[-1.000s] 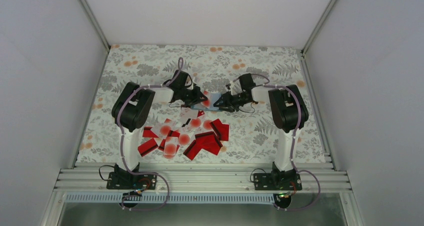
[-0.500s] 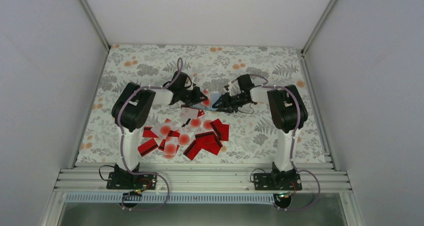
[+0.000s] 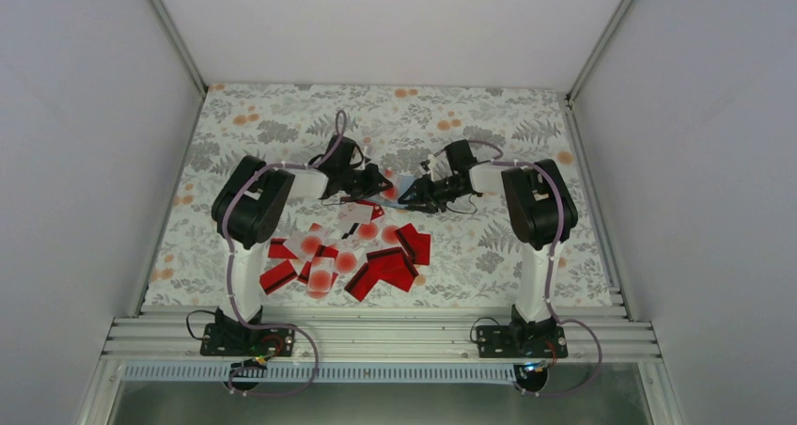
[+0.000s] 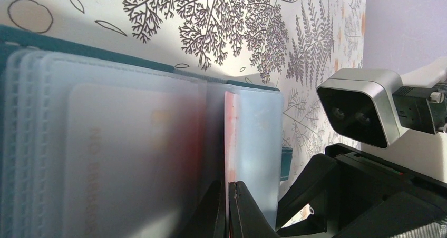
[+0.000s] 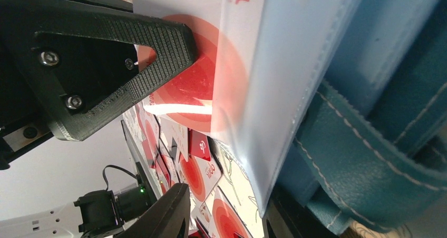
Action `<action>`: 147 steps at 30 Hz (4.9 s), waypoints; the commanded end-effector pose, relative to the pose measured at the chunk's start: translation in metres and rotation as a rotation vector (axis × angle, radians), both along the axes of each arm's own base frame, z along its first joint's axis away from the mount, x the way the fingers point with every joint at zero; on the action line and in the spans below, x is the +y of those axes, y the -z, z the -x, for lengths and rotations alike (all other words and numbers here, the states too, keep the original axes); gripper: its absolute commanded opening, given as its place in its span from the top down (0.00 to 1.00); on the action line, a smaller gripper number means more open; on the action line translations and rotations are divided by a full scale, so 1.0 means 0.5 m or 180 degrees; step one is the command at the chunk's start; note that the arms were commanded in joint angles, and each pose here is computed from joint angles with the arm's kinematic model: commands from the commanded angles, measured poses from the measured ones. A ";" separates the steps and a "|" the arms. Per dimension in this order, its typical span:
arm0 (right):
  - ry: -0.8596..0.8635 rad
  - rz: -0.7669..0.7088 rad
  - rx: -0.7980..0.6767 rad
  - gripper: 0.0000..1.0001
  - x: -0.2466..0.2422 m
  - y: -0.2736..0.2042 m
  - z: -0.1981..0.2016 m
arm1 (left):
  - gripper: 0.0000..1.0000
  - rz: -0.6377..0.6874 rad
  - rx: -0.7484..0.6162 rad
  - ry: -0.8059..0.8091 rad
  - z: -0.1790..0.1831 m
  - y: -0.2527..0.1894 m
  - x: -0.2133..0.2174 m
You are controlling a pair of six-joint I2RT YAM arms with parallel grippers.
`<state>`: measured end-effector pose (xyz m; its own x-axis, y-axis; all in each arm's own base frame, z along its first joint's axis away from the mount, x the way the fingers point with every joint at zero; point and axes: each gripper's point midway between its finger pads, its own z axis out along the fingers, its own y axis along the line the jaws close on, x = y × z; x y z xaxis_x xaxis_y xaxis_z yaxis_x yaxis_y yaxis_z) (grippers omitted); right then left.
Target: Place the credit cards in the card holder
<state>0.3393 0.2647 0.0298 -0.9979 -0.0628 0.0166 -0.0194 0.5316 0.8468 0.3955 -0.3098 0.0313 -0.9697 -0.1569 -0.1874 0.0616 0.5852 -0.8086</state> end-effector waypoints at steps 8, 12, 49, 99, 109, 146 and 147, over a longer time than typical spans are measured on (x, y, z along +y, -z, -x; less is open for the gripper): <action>-0.0085 0.0521 0.0067 0.63 -0.024 0.046 0.026 | 0.86 -0.0430 0.0204 0.0186 0.039 0.037 0.013; -0.0077 0.0647 0.0026 0.61 -0.044 0.029 0.025 | 0.84 -0.0466 0.0219 0.0220 0.042 0.038 0.014; 0.0288 0.1003 -0.0557 0.69 -0.056 -0.049 -0.065 | 0.41 -0.1924 0.0230 0.0589 0.051 0.049 0.076; 0.0145 0.0924 -0.0406 0.71 -0.056 -0.022 -0.022 | 0.12 -0.0456 0.0200 0.0962 0.044 -0.087 0.134; 0.0137 0.0905 -0.0442 0.71 -0.056 -0.030 -0.019 | 0.14 -0.0813 0.0202 0.0841 0.036 -0.066 0.190; 0.0039 0.1310 -0.0465 0.79 0.026 0.001 -0.029 | 0.46 -0.1956 0.0042 0.0783 -0.015 0.003 0.189; 0.0038 0.1307 -0.0464 0.80 0.027 0.003 -0.030 | 0.47 -0.1977 0.0044 0.0783 -0.016 0.006 0.189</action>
<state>0.3518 0.2753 0.0341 -0.9909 -0.0719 -0.1137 -0.1245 0.8103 0.5726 0.3983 -0.2163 0.0354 -0.9650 0.2033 -0.1658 0.2513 0.8977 -0.3620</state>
